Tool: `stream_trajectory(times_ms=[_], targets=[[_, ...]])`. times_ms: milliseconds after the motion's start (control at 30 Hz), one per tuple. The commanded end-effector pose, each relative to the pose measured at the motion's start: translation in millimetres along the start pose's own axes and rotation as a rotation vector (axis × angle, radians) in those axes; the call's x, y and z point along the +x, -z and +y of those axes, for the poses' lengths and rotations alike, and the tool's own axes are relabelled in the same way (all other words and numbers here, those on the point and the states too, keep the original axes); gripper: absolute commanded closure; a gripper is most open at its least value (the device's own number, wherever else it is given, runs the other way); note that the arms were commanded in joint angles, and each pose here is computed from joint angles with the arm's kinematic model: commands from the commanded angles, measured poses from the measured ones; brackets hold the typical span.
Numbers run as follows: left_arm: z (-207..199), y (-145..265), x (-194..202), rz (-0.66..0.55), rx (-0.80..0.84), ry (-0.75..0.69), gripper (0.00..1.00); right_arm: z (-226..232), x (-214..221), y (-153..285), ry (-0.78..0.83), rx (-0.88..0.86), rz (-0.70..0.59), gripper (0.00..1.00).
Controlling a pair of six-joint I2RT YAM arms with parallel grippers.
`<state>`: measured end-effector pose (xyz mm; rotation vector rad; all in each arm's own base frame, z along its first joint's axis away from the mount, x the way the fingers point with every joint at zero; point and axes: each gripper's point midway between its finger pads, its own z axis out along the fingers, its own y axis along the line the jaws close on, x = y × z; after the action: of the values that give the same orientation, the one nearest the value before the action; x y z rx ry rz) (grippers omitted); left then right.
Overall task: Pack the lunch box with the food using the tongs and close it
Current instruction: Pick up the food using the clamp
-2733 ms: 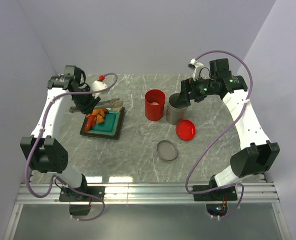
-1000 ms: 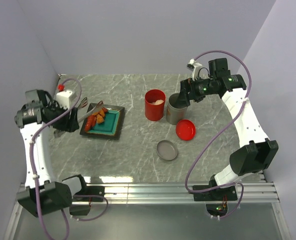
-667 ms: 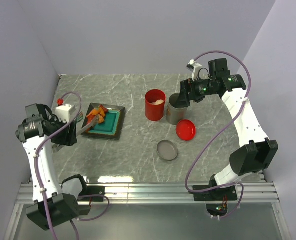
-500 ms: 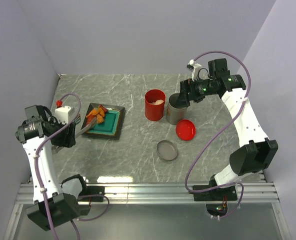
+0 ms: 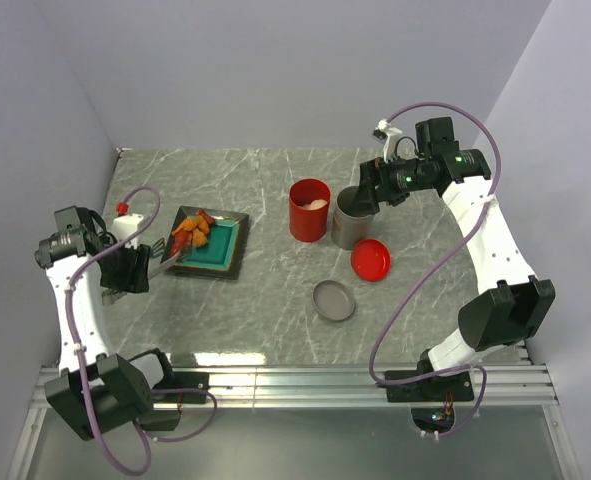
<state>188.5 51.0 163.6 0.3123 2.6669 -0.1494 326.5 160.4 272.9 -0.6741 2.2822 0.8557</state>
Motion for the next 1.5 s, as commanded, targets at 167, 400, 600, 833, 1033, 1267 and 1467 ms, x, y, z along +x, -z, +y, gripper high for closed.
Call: stream_trajectory(times_ms=[167,400,600,833,1033,1267,1467], targets=[[27,-18,-14,0.000,-0.040,-0.032,0.45,-1,-3,2,0.013,0.001,-0.004,0.00],[40,-37,-21,0.020,-0.040,-0.041,0.48,-3,-3,1,0.010,0.010,0.001,0.00],[38,-54,-28,0.033,-0.020,-0.064,0.51,-6,-2,0,0.006,0.017,0.006,0.00],[28,-68,-29,0.050,0.002,-0.083,0.59,-7,-2,1,0.006,0.024,0.010,0.00],[23,-50,-36,0.028,0.000,-0.092,0.73,-6,-4,2,0.009,0.029,0.007,0.00],[15,-5,-47,-0.026,-0.033,-0.113,0.76,-4,-3,4,0.010,0.018,0.004,0.00],[8,18,-58,-0.074,-0.032,-0.126,0.79,-1,-6,3,0.015,0.004,-0.001,0.00]])
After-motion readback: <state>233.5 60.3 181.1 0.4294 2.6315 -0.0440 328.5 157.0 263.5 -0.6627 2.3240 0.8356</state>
